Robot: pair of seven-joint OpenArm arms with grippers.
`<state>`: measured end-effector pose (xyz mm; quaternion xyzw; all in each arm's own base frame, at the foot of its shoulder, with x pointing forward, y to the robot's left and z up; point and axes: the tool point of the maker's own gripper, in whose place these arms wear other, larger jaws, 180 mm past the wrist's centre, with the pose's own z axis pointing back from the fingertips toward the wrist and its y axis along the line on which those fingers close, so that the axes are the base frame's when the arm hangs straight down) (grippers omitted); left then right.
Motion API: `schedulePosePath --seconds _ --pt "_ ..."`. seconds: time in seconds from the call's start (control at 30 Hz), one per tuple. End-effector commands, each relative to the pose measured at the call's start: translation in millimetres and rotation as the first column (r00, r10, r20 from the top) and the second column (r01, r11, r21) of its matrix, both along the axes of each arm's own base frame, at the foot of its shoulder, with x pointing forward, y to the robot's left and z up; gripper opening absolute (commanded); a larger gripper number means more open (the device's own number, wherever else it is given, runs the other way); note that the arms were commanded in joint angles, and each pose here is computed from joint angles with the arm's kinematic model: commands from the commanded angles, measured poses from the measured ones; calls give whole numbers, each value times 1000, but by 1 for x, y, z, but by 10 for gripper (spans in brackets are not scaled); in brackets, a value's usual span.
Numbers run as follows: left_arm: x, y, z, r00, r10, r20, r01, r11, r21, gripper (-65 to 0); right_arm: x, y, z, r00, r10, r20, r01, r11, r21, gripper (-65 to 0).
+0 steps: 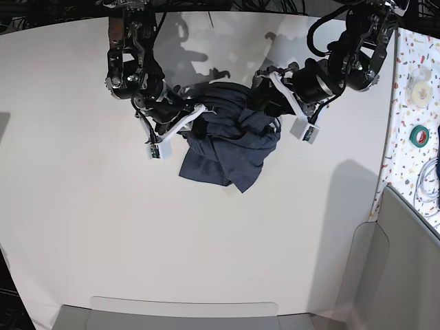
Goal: Layout the t-shirt on the table in an organized manner, then fold the t-shirt properly
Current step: 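Grasp the shirt edge with the left gripper and drag it, then release the shirt with the right gripper and raise it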
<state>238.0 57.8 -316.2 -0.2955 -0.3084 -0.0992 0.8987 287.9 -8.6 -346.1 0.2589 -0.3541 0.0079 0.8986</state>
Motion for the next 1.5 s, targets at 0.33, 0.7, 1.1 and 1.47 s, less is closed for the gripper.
schedulePosePath --seconds 0.33,0.7,1.1,1.47 --pt "43 25 13 974 42 222 -87 977 196 -386 0 26 16 998 36 43 -38 997 61 -650" --pt "42 17 6 920 -100 378 -59 920 388 -386 -3 29 16 998 52 43 -55 997 63 -650" --pt "35 16 -2 911 -146 385 -48 891 452 -386 3 20 53 986 45 160 -53 997 49 -150" --pt "39 42 0 918 -72 389 -125 880 458 -386 -23 -32 34 988 -108 111 106 994 22 -79"
